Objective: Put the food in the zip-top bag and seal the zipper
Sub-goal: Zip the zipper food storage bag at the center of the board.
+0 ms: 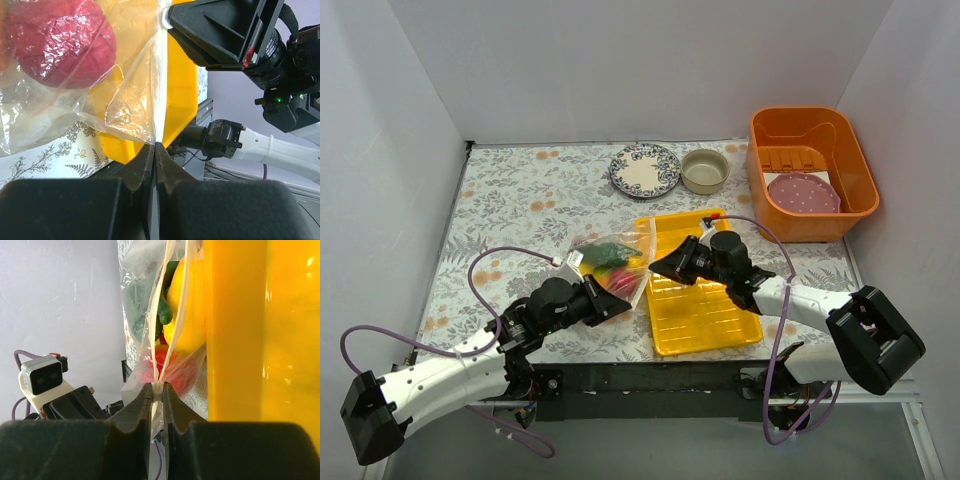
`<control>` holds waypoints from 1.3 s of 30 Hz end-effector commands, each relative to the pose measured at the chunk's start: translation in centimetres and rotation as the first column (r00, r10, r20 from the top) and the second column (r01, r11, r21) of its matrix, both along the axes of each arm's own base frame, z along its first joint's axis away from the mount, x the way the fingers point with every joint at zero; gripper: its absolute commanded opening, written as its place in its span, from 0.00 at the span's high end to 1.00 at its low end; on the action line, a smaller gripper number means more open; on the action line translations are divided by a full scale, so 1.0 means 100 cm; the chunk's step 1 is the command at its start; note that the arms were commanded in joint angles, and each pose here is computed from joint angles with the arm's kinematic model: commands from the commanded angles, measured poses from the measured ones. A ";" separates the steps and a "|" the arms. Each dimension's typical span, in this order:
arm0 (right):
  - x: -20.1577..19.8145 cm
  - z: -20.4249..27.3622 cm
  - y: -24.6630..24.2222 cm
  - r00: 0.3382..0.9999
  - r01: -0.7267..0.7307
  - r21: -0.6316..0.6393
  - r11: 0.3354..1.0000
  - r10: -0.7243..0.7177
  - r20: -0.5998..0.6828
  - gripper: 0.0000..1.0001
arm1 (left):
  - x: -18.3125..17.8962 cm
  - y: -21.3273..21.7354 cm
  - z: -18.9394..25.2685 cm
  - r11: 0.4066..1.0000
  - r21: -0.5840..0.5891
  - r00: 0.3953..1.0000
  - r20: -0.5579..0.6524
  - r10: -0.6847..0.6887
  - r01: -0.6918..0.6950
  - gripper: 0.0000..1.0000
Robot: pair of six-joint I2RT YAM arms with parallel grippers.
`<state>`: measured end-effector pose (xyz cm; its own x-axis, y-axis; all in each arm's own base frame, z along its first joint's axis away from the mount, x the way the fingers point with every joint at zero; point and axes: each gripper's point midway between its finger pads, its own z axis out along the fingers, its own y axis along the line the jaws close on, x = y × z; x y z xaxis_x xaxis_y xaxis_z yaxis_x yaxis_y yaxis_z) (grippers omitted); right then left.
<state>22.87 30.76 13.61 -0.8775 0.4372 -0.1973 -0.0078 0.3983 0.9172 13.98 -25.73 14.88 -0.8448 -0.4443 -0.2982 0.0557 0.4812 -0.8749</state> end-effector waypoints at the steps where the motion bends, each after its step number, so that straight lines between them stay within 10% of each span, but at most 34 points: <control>1: 0.025 0.020 -0.003 0.994 0.055 0.031 0.998 -0.058 0.089 0.91 | -0.007 -0.001 0.015 0.999 -0.018 0.999 0.013 -0.032 0.032 1.00; 39: 0.050 0.022 0.007 0.994 0.025 0.043 0.999 -0.030 0.106 0.91 | -0.006 0.030 0.016 0.996 0.035 0.997 0.002 0.078 -0.078 1.00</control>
<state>25.42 31.36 13.51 -0.8806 0.4266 -0.2064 -0.0271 0.3895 0.9206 13.46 -23.04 15.18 -0.8158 -0.4886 -0.3095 0.0102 0.5229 -0.8523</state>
